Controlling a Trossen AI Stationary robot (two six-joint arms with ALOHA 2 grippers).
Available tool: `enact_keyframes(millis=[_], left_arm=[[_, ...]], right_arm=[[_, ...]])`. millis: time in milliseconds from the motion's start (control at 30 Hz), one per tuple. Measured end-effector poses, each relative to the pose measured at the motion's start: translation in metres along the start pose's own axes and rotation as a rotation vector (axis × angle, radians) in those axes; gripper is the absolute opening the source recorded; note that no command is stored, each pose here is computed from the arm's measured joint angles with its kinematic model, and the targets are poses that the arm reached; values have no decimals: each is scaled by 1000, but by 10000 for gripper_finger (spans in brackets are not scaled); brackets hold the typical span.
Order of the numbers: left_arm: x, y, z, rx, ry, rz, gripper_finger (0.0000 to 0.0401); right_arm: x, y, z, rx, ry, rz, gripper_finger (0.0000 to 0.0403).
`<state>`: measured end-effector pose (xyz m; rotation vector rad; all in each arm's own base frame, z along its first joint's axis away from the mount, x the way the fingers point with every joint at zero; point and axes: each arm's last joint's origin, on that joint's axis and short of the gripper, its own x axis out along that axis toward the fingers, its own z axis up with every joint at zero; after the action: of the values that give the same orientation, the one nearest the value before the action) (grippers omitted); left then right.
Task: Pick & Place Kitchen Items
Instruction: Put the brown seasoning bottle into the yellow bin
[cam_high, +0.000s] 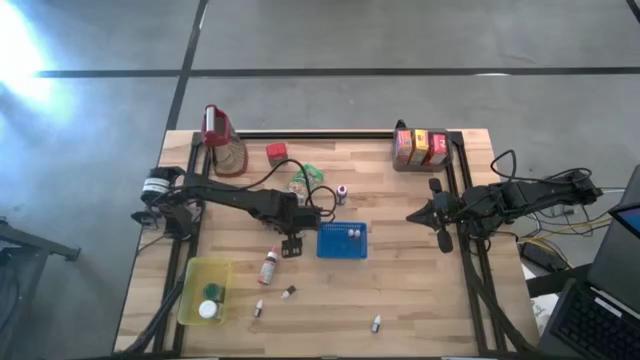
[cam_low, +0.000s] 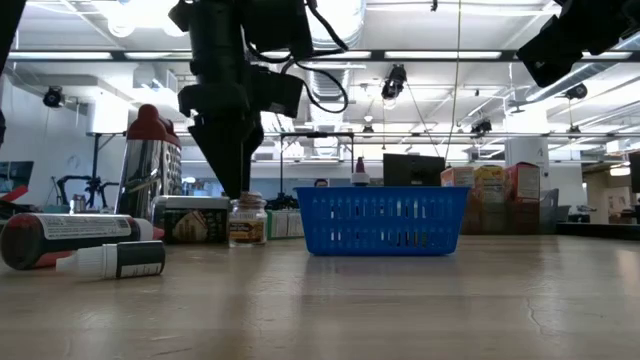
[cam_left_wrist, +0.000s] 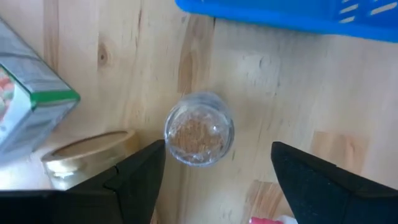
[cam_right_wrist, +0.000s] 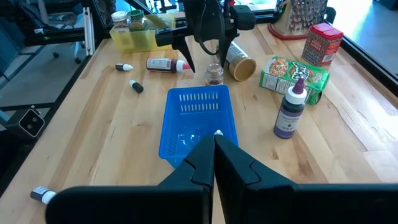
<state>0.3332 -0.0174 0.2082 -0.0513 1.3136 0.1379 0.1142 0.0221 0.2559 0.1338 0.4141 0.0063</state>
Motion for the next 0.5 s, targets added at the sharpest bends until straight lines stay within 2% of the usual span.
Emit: enact_keyframes(millis=[500], left_arm=[[0, 5, 6, -11, -51, -4, 294]], right_arm=[[0, 0, 0, 0, 0, 0, 8]])
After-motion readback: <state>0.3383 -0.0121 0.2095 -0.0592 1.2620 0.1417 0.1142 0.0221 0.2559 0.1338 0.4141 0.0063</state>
